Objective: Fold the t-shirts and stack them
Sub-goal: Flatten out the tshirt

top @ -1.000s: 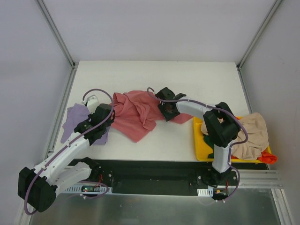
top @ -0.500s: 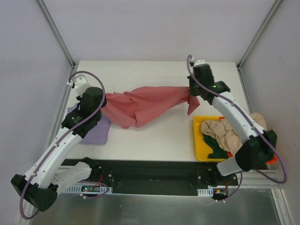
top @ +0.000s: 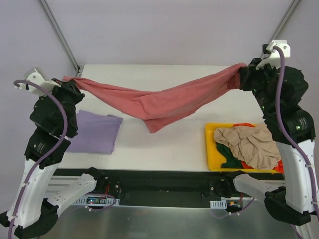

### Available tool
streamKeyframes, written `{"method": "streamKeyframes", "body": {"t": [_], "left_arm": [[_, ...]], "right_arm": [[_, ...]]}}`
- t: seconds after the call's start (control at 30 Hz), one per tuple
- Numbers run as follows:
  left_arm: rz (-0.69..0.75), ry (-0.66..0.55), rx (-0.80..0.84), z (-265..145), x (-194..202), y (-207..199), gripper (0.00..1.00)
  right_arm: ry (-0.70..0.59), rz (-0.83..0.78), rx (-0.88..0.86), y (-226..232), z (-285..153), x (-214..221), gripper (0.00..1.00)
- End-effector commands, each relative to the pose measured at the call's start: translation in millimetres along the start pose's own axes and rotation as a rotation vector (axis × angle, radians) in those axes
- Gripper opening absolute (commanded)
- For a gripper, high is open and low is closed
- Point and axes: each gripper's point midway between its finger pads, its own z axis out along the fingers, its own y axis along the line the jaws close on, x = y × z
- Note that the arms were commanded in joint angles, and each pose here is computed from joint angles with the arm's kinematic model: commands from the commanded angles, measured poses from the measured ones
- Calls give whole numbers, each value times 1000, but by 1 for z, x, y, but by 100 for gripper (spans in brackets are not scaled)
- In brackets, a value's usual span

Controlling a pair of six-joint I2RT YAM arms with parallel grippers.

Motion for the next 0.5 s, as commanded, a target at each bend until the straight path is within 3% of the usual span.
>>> {"method": "streamKeyframes", "body": {"t": [0.0,0.23,0.47], "left_arm": [[22,-103,-12,0,-39,0,0],[155,-123,-118,34,-38,-12,0],[253,31,-162,121,36,-22,0]], "right_arm": [[-48,-38,13,-8,-16,-15,1],[-2,-67,74,-15,3,-2,1],[177,-81,181,-29,78,52,1]]}}
